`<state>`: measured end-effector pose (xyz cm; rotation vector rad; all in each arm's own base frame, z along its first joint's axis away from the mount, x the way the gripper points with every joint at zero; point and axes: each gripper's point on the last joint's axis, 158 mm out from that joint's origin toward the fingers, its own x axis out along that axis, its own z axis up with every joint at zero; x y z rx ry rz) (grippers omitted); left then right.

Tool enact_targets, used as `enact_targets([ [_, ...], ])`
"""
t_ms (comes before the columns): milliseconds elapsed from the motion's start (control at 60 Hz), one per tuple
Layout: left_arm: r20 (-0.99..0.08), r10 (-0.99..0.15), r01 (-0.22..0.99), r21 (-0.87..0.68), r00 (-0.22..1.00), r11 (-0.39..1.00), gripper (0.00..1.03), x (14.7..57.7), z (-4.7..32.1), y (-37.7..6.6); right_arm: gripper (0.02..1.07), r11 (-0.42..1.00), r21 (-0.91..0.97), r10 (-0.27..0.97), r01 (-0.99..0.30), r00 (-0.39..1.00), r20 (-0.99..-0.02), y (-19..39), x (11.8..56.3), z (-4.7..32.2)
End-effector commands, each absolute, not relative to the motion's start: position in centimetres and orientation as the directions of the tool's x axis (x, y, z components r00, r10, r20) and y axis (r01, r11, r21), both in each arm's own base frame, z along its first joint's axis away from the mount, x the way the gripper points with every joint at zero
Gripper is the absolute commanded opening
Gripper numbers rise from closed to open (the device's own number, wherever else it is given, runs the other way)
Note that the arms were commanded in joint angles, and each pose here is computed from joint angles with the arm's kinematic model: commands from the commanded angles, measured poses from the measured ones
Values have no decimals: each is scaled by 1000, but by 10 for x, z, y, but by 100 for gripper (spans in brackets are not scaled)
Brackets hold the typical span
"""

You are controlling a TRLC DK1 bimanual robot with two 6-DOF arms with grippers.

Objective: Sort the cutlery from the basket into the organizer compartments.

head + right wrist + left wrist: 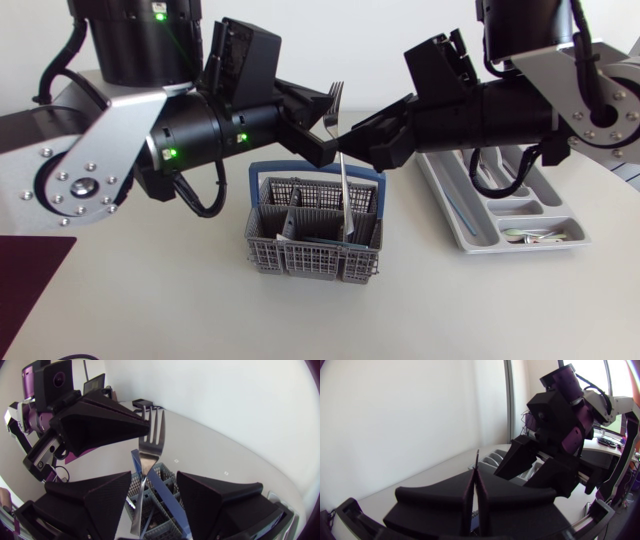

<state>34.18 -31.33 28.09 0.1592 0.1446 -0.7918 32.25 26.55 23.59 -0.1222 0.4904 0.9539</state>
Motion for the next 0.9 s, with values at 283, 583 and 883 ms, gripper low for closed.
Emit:
enact_targets([
  [283, -155, -711, 724, 43, 686, 689, 3, 346, 299, -316, 37, 588, 118, 741, -800, 475, -474, 282, 326, 231],
  [583, -164, -708, 722, 42, 687, 691, 3, 347, 294, -315, 7, 596, 98, 727, -797, 484, -487, 287, 323, 227],
  [883, -149, -706, 717, 44, 693, 695, 27, 349, 305, -313, 7, 591, 103, 727, -800, 473, -498, 283, 316, 224],
])
